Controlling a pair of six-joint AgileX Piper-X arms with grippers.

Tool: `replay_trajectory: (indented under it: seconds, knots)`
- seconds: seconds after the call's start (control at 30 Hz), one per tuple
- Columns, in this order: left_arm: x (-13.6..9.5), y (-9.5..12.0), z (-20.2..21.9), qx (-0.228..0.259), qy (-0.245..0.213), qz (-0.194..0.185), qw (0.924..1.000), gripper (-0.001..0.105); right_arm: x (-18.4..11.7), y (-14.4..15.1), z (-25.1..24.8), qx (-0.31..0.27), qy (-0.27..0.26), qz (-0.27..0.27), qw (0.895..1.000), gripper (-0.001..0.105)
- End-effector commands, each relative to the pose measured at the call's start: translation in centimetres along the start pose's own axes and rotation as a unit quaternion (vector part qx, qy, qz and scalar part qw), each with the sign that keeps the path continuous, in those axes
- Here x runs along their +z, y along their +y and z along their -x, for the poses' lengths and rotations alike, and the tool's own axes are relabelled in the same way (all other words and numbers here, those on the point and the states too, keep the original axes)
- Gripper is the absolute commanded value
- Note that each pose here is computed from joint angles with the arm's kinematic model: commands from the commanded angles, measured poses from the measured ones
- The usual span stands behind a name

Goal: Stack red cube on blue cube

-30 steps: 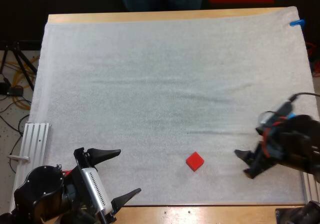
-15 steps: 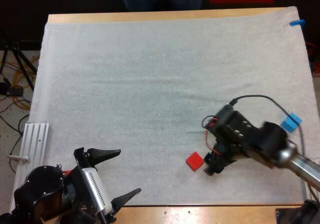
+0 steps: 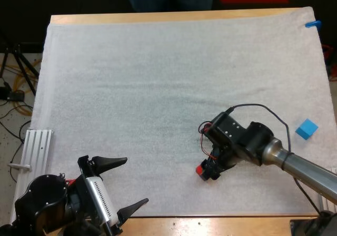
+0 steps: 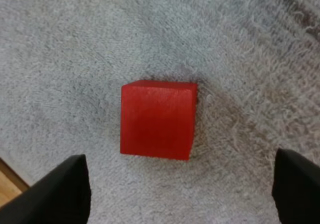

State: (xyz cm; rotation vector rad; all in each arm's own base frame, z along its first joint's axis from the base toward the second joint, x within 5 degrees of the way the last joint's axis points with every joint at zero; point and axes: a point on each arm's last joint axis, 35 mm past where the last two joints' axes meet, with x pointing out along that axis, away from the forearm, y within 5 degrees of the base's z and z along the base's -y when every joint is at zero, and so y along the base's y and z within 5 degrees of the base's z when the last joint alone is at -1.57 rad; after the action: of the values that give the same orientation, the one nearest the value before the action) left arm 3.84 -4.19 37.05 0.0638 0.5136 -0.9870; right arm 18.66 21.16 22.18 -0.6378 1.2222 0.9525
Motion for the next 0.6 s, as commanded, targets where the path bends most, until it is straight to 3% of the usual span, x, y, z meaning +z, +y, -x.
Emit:
replay_trajectory:
  seconds: [0.0, 0.4, 0.57]
  knots:
    - [0.2, -0.1, 0.2, -0.001, -0.004, -0.004, 1.0, 0.087, 0.3, 0.0, -0.1, 0.011, -0.005, -0.001, 1.0, 0.072]
    - [-0.4, 0.2, -0.5, -0.002, 0.009, 0.002, 1.0, 0.087, 1.3, 0.7, -3.4, 0.024, 0.014, 0.013, 1.0, 0.072]
    - [-0.4, 0.2, -0.5, -0.002, 0.009, 0.002, 1.0, 0.087, 1.6, 0.8, -5.0, 0.004, 0.03, 0.001, 1.0, 0.072]
